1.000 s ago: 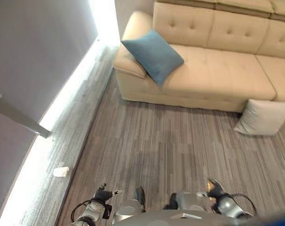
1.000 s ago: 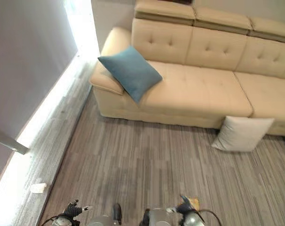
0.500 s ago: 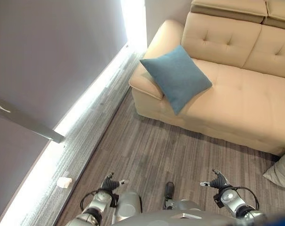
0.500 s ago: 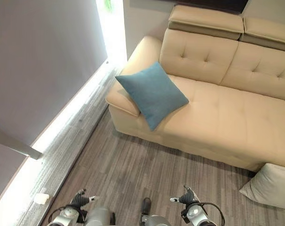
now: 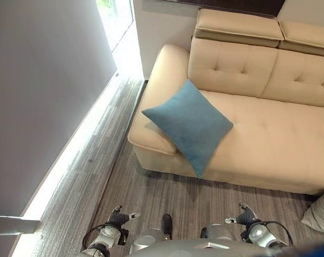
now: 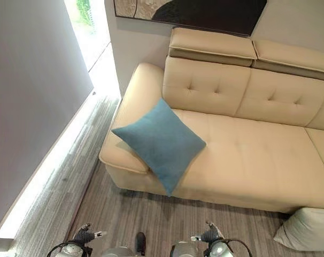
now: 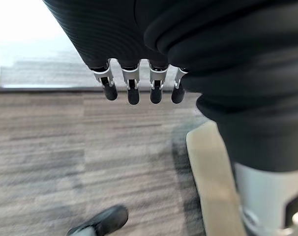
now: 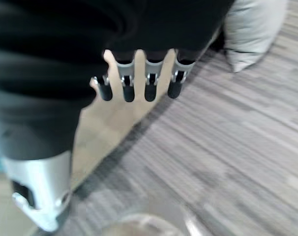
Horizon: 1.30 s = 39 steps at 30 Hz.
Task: Pick up all the scattered cushions and arrange them neatly on the sofa.
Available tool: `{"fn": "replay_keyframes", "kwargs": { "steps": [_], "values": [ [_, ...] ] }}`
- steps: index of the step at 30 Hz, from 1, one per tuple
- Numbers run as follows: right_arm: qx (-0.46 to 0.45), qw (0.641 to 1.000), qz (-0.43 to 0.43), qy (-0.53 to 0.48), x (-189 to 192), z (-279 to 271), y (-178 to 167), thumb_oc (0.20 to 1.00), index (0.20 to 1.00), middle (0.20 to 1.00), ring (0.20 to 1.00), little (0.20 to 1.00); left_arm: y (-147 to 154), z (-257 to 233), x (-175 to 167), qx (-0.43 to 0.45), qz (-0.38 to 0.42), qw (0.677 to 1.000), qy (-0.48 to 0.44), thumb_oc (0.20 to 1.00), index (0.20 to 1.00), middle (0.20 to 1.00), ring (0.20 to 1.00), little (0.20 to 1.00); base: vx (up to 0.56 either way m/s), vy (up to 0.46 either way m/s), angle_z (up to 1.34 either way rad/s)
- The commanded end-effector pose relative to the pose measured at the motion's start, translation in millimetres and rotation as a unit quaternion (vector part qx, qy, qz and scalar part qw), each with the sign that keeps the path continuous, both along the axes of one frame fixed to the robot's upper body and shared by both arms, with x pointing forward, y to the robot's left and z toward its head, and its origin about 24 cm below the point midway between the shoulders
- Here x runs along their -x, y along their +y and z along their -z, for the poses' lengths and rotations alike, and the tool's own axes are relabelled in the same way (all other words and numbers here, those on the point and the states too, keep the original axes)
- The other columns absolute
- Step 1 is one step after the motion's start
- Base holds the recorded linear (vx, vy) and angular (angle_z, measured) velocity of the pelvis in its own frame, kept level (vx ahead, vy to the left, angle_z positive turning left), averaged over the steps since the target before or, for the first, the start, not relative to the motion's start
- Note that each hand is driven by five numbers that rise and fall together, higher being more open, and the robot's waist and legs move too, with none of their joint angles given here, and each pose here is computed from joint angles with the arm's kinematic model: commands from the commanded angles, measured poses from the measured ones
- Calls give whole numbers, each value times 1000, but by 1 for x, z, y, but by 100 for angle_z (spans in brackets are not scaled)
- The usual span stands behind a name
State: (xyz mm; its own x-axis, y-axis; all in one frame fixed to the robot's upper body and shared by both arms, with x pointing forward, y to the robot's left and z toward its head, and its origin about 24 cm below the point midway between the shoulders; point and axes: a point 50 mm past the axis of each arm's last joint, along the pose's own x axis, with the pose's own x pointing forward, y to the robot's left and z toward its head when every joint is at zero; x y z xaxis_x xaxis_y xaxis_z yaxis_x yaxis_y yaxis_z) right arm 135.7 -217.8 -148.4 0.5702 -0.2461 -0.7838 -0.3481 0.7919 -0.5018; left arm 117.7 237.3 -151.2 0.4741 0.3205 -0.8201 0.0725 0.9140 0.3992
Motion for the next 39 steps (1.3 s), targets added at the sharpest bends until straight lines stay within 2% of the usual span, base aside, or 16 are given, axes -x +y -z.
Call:
{"fn": "replay_keyframes", "kwargs": {
  "steps": [1,8,15,20,32,39],
  "values": [
    [24,999,-8,-24,-15,-9,-14,1000,1000,1000,1000,1000,6,-2,0,-5,-11,1000,-8,1000,1000,1000,1000,1000,174,-111,10],
    [26,999,-14,-28,-19,-11,-14,1000,1000,1000,1000,1000,4,-2,-3,-3,-16,1000,-13,1000,1000,1000,1000,1000,209,-175,-7],
    [18,999,28,-36,-15,-10,-19,1000,1000,1000,1000,1000,-11,-6,-23,21,-6,999,-42,1000,1000,1000,1000,1000,101,-243,48],
    [26,998,37,-31,-10,-10,-25,1000,1000,1000,1000,1000,-13,-4,-19,24,-10,999,-38,1000,1000,1000,1000,1000,97,-62,6],
    [25,998,29,-43,-14,-9,-14,1000,1000,1000,1000,1000,3,-9,-14,-5,-58,996,-68,1000,1000,1000,1000,1000,137,118,-15],
    [11,997,32,-66,-26,-13,-7,1000,1000,1000,1000,1000,17,-22,-30,-37,-60,991,-114,1000,1000,1000,1000,1000,78,103,-15]
  ]
}}
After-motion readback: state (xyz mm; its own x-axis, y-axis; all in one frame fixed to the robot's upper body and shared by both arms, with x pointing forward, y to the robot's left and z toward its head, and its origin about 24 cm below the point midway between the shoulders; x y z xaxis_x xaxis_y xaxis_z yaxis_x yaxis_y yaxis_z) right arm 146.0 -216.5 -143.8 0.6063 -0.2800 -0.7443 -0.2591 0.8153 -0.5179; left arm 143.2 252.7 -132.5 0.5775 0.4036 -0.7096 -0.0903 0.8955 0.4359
